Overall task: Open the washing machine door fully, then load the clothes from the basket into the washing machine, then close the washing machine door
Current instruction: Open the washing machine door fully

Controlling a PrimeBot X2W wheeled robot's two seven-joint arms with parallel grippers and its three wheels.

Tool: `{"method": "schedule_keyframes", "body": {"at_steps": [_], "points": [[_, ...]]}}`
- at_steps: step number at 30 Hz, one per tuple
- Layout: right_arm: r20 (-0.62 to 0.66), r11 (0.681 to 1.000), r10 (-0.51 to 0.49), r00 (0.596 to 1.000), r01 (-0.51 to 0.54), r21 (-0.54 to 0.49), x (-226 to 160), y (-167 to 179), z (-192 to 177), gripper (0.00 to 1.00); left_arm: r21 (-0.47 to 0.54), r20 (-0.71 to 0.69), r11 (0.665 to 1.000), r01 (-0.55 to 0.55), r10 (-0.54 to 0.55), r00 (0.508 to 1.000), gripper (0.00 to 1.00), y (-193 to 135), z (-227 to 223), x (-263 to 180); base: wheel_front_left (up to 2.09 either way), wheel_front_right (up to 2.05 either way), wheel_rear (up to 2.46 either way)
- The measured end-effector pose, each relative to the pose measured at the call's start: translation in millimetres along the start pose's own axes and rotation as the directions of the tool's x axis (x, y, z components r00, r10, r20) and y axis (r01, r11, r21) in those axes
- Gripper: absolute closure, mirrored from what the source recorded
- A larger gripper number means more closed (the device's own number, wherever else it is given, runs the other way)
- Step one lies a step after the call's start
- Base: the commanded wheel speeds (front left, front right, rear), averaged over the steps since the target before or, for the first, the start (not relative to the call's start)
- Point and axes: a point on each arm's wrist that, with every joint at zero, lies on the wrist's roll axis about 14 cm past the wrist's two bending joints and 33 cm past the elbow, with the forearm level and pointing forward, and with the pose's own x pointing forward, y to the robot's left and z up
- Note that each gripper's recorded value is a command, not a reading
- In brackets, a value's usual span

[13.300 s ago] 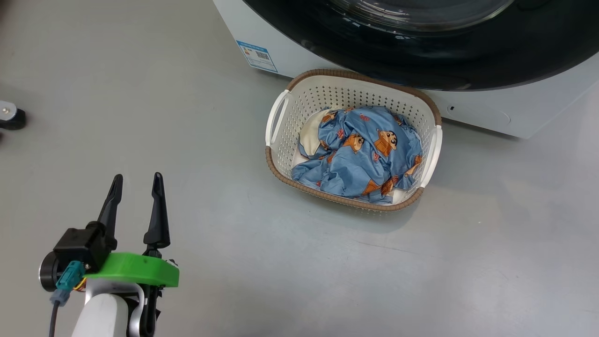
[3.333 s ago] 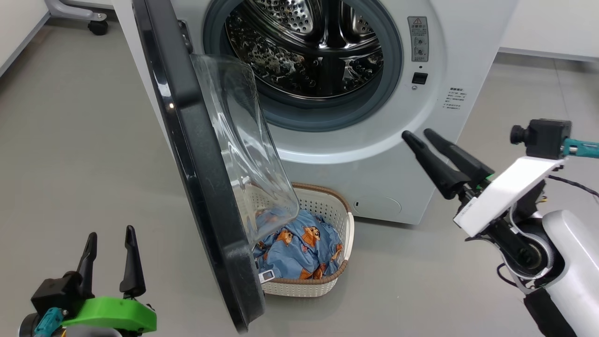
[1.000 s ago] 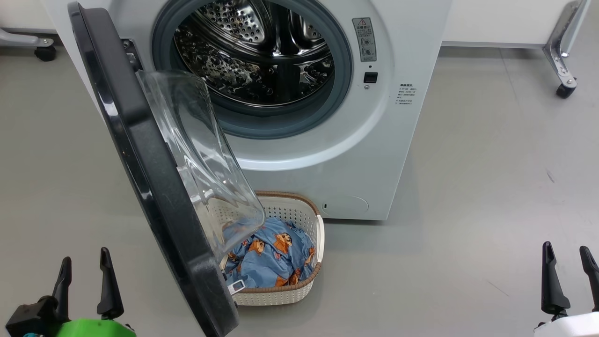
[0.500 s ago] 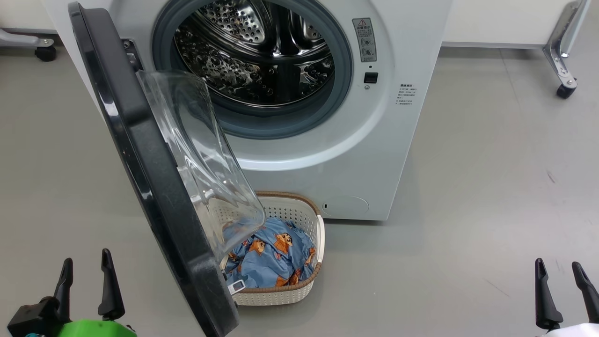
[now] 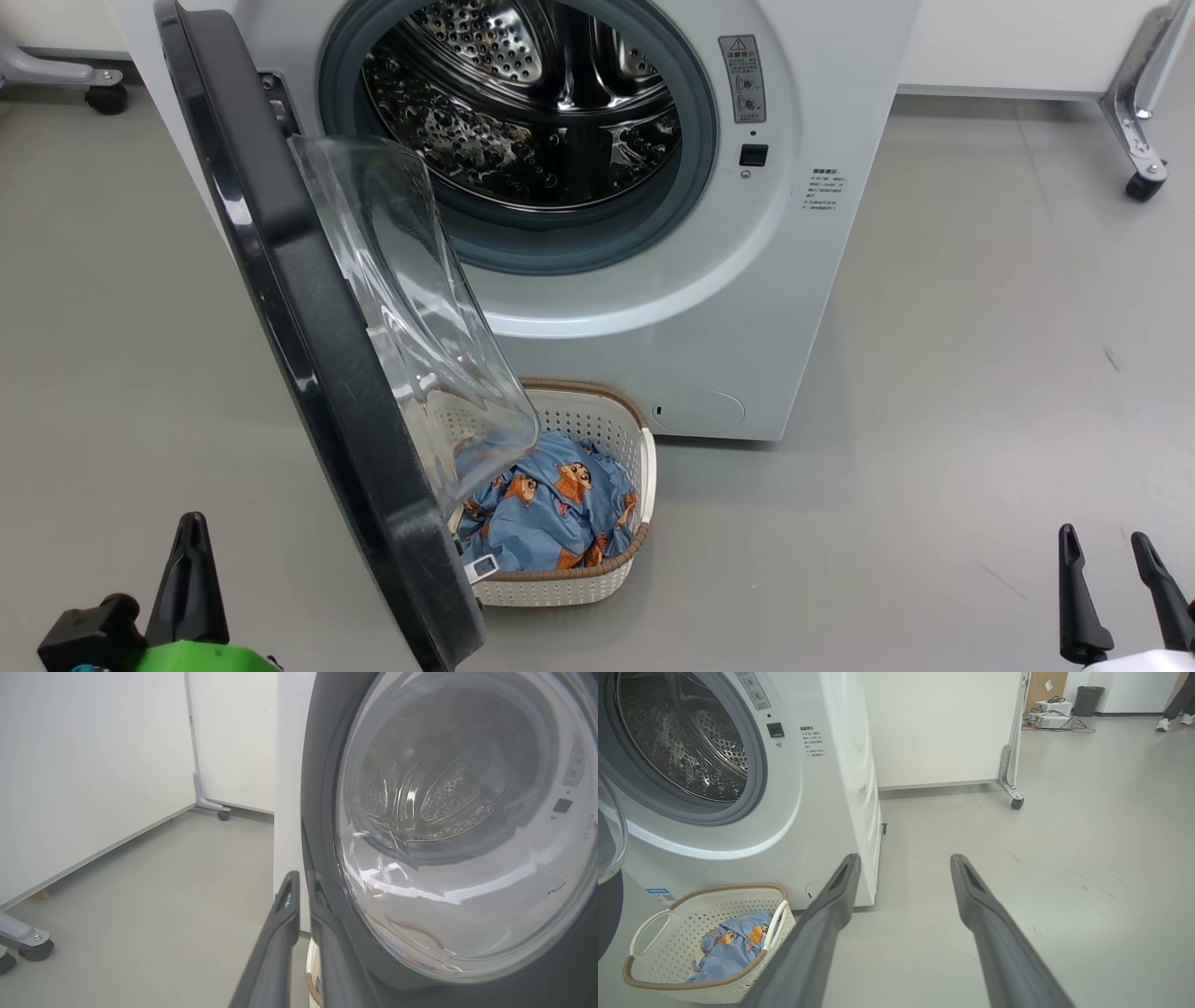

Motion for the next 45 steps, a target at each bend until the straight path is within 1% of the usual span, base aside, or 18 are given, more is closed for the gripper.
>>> {"method": "schedule_keyframes", "body": {"at_steps": [7, 12, 17, 20, 23, 25, 27, 31, 34, 38, 41, 43, 45], "points": [[-0.001, 1.000, 0.004, 1.000, -0.004, -0.003, 1, 2, -1, 0.00, -0.004, -0.023, 1.000, -0.006, 0.006, 1.000, 1.00, 1, -7, -3, 0.00, 0.00, 0.00], [0.004, 1.000, 0.001, 1.000, -0.001, 0.001, 3, 2, 1, 0.00, -0.021, 0.000, 0.999, -0.030, 0.030, 1.000, 1.00, 9, -1, -4, 0.00, 0.00, 0.00], [0.009, 1.000, -0.008, 1.000, 0.008, 0.007, 5, 1, 2, 0.00, -0.019, 0.075, 0.999, -0.042, 0.043, 0.996, 1.00, 13, 23, 0, 0.00, 0.00, 0.00], [0.010, 1.000, -0.002, 1.000, 0.002, 0.007, 8, 3, 2, 0.00, -0.016, 0.149, 0.999, -0.046, 0.047, 0.988, 1.00, 15, 47, 4, 0.00, 0.00, 0.00], [0.009, 1.000, 0.012, 1.000, -0.012, 0.009, 11, 8, 2, 0.00, -0.007, 0.233, 0.999, -0.032, 0.032, 0.972, 1.00, 11, 75, 7, 0.00, 0.00, 0.00], [0.007, 1.000, 0.022, 1.000, -0.022, 0.010, 13, 12, 2, 0.00, 0.027, 0.285, 0.999, -0.025, 0.016, 0.958, 1.00, 7, 93, 7, 0.00, 0.00, 0.00], [0.006, 0.999, 0.032, 0.999, -0.032, 0.011, 15, 15, 2, 0.00, 0.039, 0.349, 0.999, -0.011, -0.003, 0.937, 1.00, 1, 115, 6, 0.00, 0.00, 0.00], [0.006, 0.998, 0.054, 0.999, -0.054, 0.011, 18, 23, 2, 0.00, 0.060, 0.461, 0.998, 0.033, -0.057, 0.885, 1.00, -16, 154, 0, 0.00, 0.00, 0.00], [0.006, 0.998, 0.067, 0.998, -0.067, 0.011, 21, 27, 2, 0.00, 0.086, 0.520, 0.994, 0.068, -0.102, 0.848, 1.00, -31, 175, -9, 0.00, 0.00, 0.00], [0.004, 0.996, 0.083, 0.997, -0.083, 0.011, 23, 33, 2, 0.00, 0.092, 0.576, 0.981, 0.171, -0.193, 0.794, 1.00, -65, 194, -21, 0.00, 0.00, 0.00], [0.003, 0.995, 0.097, 0.995, -0.097, 0.015, 24, 38, 1, 0.00, 0.083, 0.574, 0.955, 0.283, -0.278, 0.770, 1.00, -98, 192, -29, 0.00, 0.00, 0.00], [0.002, 0.994, 0.108, 0.994, -0.108, 0.019, 25, 43, 1, 0.00, 0.079, 0.537, 0.921, 0.381, -0.361, 0.762, 1.00, -128, 182, -36, 0.00, 0.00, 0.00], [0.003, 0.993, 0.119, 0.993, -0.119, 0.023, 25, 48, 0, 0.00, 0.059, 0.498, 0.886, 0.460, -0.426, 0.756, 1.00, -149, 173, -43, 0.00, 0.00, 0.00]]}}
